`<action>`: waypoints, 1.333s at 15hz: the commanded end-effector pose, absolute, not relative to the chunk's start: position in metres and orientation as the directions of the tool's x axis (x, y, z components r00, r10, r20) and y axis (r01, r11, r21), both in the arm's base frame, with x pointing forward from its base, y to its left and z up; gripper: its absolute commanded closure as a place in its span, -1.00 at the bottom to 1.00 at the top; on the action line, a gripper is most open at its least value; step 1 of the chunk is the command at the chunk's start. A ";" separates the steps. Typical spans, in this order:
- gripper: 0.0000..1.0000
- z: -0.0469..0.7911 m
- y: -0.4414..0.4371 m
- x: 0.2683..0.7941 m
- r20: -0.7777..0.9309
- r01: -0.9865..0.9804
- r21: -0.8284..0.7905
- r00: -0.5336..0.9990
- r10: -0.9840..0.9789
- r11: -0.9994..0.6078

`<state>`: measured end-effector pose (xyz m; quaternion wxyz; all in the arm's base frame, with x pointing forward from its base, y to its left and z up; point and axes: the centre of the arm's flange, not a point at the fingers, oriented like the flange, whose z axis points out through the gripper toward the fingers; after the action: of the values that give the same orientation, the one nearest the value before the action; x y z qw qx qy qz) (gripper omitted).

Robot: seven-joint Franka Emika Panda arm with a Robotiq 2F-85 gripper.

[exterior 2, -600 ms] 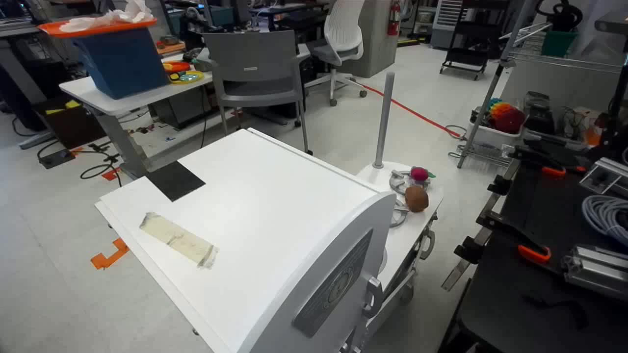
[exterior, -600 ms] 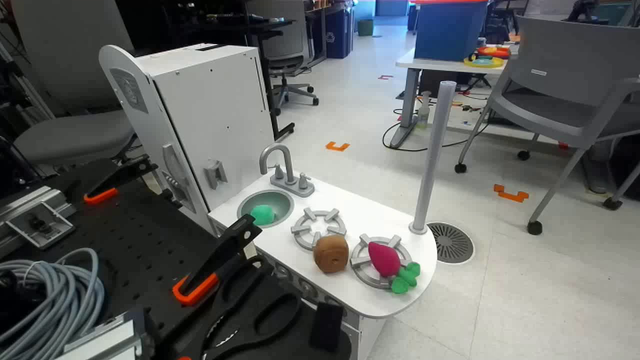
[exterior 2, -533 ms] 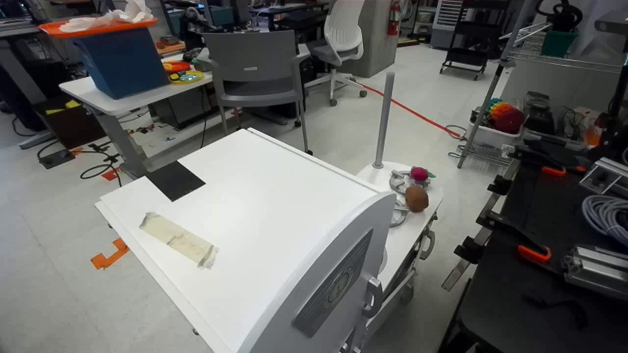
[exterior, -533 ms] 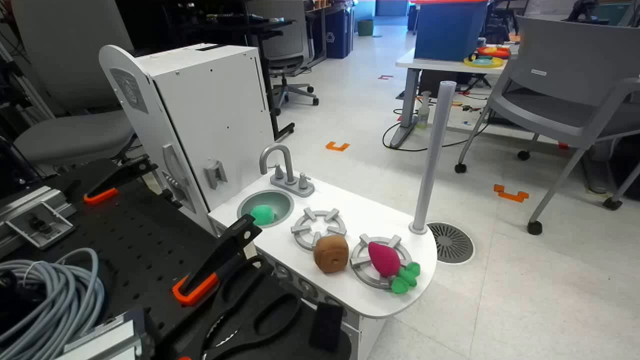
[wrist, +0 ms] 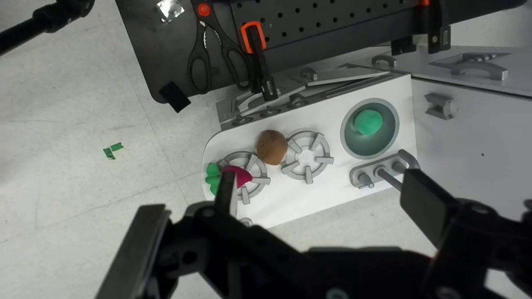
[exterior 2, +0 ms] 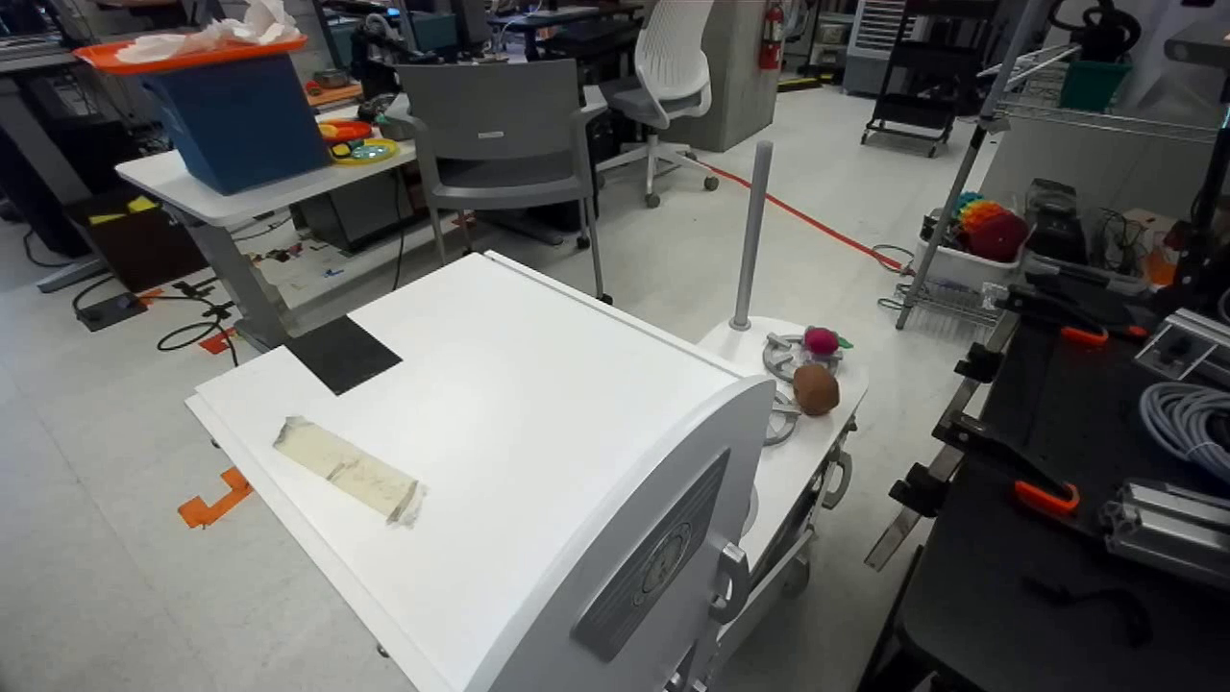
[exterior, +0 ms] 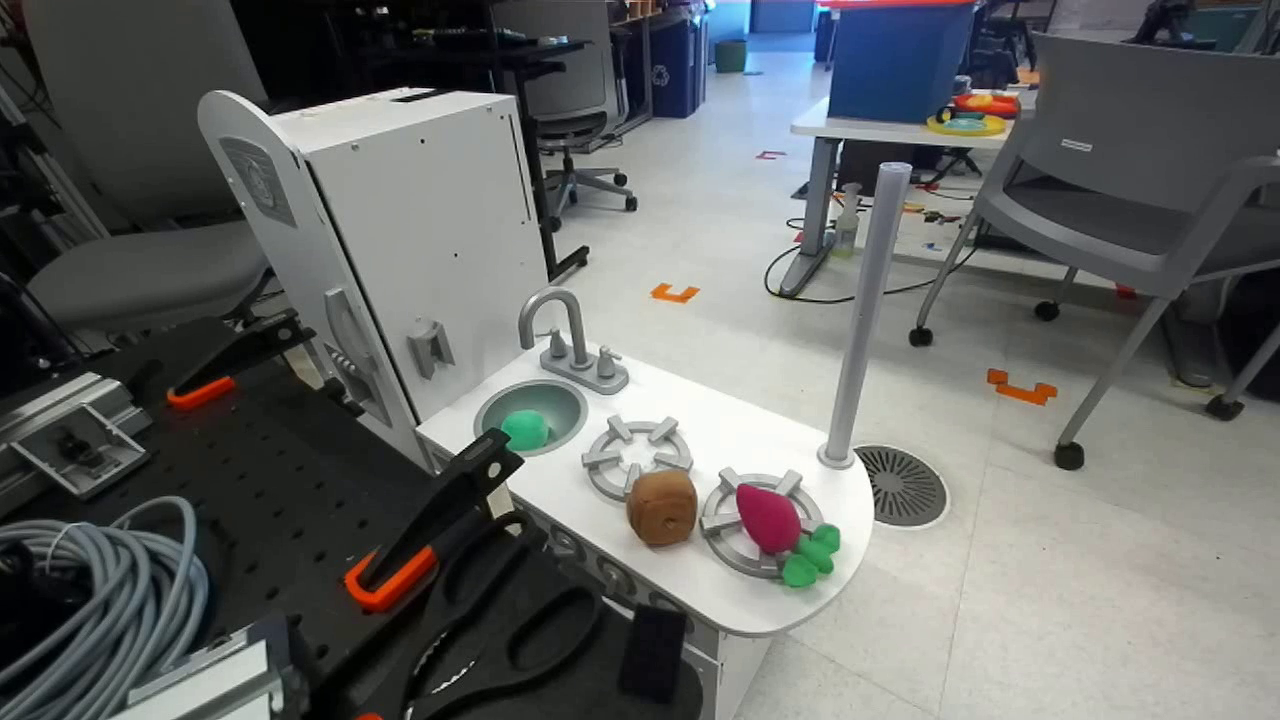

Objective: Move the faucet spout to the right

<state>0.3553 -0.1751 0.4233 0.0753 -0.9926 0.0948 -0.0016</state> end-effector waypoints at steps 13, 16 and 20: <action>-1.00 0.177 0.068 0.581 -0.147 0.053 0.143 0.989 0.032 -0.988; -1.00 0.120 0.115 0.597 -0.106 0.113 0.171 0.990 0.095 -0.979; -1.00 0.068 0.163 0.611 -0.029 0.186 0.168 0.983 0.184 -0.968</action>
<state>0.5820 0.1403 0.0971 -0.0778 -0.9932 -0.0758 0.0408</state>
